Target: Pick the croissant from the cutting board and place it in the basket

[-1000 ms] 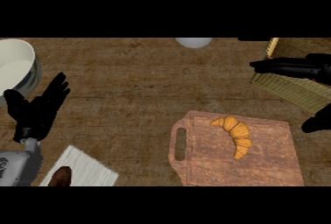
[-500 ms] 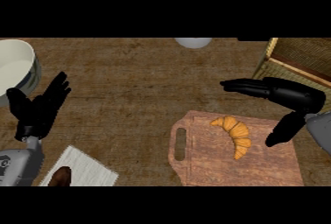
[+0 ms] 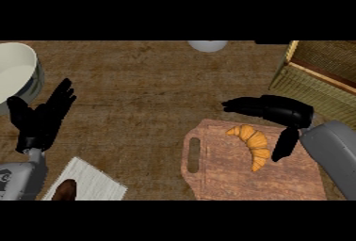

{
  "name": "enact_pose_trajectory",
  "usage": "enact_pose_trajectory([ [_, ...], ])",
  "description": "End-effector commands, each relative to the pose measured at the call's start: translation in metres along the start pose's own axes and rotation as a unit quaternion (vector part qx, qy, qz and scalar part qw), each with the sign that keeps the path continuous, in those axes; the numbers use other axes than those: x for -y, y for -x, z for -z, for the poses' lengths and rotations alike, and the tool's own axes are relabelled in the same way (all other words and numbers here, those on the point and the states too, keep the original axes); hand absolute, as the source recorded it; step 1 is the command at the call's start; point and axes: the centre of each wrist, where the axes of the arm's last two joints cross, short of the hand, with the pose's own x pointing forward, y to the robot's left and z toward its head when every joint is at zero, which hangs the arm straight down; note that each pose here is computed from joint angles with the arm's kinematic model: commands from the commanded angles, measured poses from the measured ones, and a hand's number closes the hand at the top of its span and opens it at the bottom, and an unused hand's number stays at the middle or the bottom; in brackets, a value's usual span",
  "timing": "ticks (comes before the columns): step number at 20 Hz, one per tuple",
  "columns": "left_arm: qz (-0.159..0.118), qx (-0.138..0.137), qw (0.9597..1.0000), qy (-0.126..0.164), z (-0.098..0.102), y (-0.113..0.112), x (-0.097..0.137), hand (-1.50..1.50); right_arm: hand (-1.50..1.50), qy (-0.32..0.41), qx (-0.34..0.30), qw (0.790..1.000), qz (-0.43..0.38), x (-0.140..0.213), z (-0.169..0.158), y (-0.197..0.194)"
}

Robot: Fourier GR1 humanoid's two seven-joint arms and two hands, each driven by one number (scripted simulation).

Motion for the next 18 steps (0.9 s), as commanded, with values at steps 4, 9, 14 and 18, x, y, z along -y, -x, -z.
enact_pose_trajectory([
  [4,0.003,0.002,1.0000,-0.002,-0.015,-0.001,-0.003,0.00,-1.50,-0.041,0.003,0.999,-0.008,-0.002,0.005,0.014],
  [9,-0.002,0.001,0.9999,-0.013,-0.005,-0.005,0.000,0.00,-1.50,-0.032,0.016,0.999,0.002,-0.004,-0.010,0.020],
  [14,-0.001,0.001,1.0000,-0.006,0.009,-0.006,-0.013,0.00,-1.50,-0.052,0.043,0.997,0.022,0.004,-0.014,0.026],
  [18,-0.006,0.007,0.9999,-0.006,0.010,-0.004,0.004,0.00,-1.50,-0.055,0.060,0.996,0.020,-0.021,-0.009,0.028],
])
